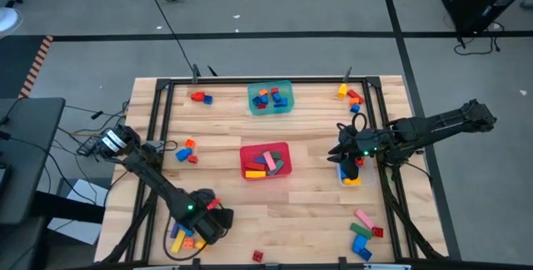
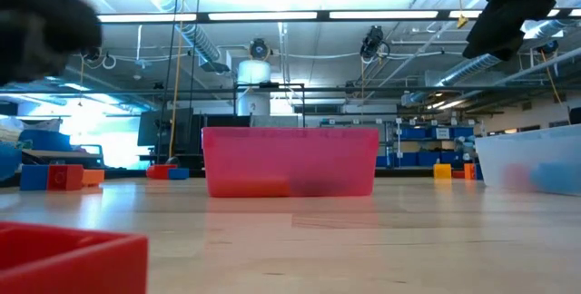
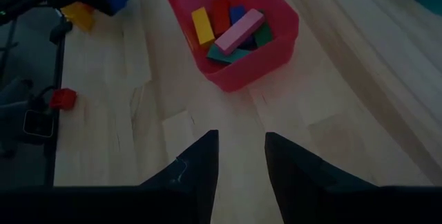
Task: Sort blocks by size
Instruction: Put the blue 1 stud game piece into the transparent bin
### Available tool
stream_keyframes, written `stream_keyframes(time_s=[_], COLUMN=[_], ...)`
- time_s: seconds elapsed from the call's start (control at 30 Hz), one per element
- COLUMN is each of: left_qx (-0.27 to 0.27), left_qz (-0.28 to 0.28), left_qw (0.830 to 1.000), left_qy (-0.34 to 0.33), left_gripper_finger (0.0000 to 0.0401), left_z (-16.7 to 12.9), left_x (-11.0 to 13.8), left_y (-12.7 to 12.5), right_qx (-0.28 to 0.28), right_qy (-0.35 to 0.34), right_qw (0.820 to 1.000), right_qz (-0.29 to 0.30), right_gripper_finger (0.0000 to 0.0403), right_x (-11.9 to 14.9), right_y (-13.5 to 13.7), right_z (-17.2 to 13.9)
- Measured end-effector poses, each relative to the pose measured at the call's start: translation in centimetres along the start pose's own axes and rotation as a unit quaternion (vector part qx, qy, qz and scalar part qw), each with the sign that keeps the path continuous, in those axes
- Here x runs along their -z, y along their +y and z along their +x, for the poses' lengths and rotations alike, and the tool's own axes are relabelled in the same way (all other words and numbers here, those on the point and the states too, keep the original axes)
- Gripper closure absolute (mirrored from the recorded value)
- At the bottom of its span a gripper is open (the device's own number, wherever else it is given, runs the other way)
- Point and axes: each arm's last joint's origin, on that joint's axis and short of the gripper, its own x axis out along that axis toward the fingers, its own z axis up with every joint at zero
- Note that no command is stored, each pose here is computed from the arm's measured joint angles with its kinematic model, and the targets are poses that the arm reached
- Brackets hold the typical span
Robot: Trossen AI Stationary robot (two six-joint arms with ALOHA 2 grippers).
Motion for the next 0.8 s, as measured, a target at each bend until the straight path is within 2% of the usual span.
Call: stream_keyframes(time_s=[0.13,0.3,0.4,0.57,0.67,0.8], left_qx=[0.066,0.133,0.154,0.182,0.228,0.292], left_qz=[0.029,0.093,0.139,0.201,0.245,0.315], left_qw=[0.996,0.981,0.967,0.944,0.917,0.864], left_qy=[-0.042,-0.111,-0.148,-0.186,-0.217,-0.263], left_gripper_finger=[0.0256,0.0259,0.0259,0.0259,0.0259,0.0259], left_z=[-1.2,-3.1,-4.5,-7.4,-9.6,-12.5], left_x=[0.3,-0.4,-1.5,-5.0,-7.3,-10.1], left_y=[-1.5,-4.1,-5.5,-7.6,-9.0,-10.6], right_qx=[-0.001,-0.011,-0.022,-0.056,-0.088,-0.134], right_qy=[-0.005,-0.048,-0.080,-0.125,-0.158,-0.218], right_qw=[1.000,0.998,0.995,0.988,0.981,0.964], right_qz=[0.001,0.025,0.052,0.063,0.068,0.076], right_gripper_finger=[0.0270,0.0269,0.0263,0.0248,0.0236,0.0214], right_x=[-0.1,-0.8,-1.4,-2.6,-3.5,-4.9], right_y=[0.0,0.4,0.8,1.7,2.5,3.5], right_z=[0.0,0.0,0.1,0.8,1.4,2.0])
